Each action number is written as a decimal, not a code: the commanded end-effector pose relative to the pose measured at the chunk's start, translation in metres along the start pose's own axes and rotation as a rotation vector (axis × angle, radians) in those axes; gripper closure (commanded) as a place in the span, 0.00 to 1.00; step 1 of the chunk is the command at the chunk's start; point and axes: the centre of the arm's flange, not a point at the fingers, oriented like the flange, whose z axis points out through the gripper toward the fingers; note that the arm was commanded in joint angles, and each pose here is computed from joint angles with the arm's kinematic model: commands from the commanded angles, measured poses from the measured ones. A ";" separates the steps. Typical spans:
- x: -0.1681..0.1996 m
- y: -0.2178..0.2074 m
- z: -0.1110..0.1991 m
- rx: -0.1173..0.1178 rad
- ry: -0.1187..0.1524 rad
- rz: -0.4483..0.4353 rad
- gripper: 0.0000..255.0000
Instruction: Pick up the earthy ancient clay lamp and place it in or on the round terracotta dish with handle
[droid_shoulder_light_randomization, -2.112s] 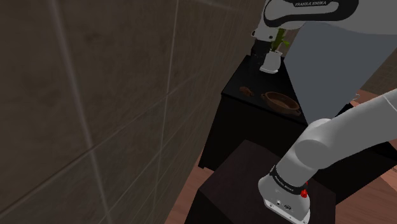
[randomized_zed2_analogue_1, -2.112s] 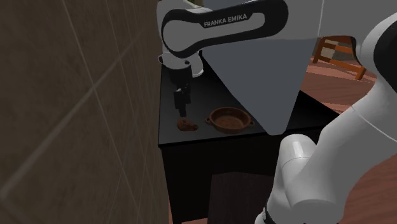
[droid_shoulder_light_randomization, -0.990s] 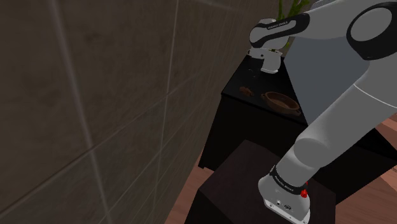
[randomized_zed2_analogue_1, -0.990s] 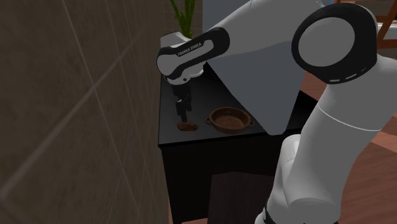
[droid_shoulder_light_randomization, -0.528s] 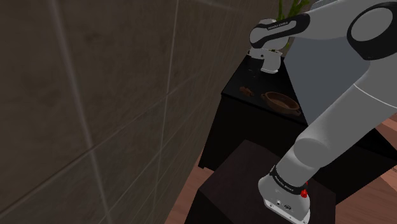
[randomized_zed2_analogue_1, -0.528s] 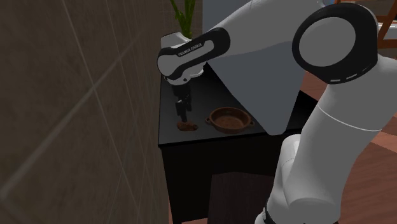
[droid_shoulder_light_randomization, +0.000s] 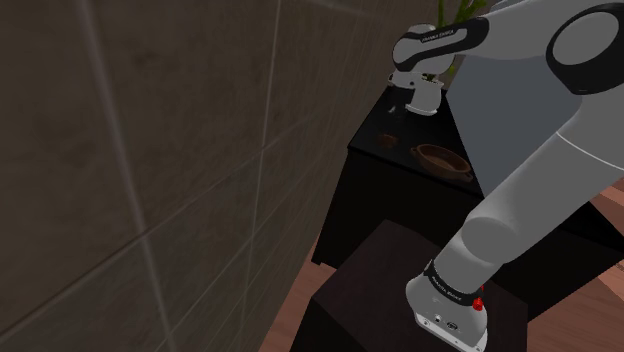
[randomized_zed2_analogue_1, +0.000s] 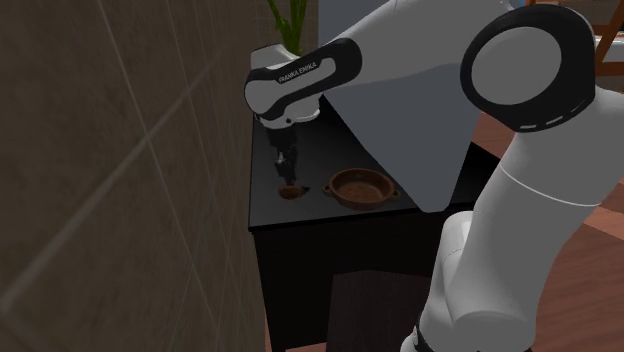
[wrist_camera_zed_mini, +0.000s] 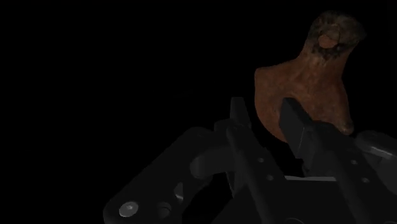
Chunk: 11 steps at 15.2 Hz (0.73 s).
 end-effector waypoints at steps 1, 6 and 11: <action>0.000 -0.001 0.014 0.012 -0.031 0.000 1.00; -0.005 0.001 0.006 0.008 -0.023 0.001 0.00; -0.059 -0.024 -0.010 0.033 0.050 -0.034 0.00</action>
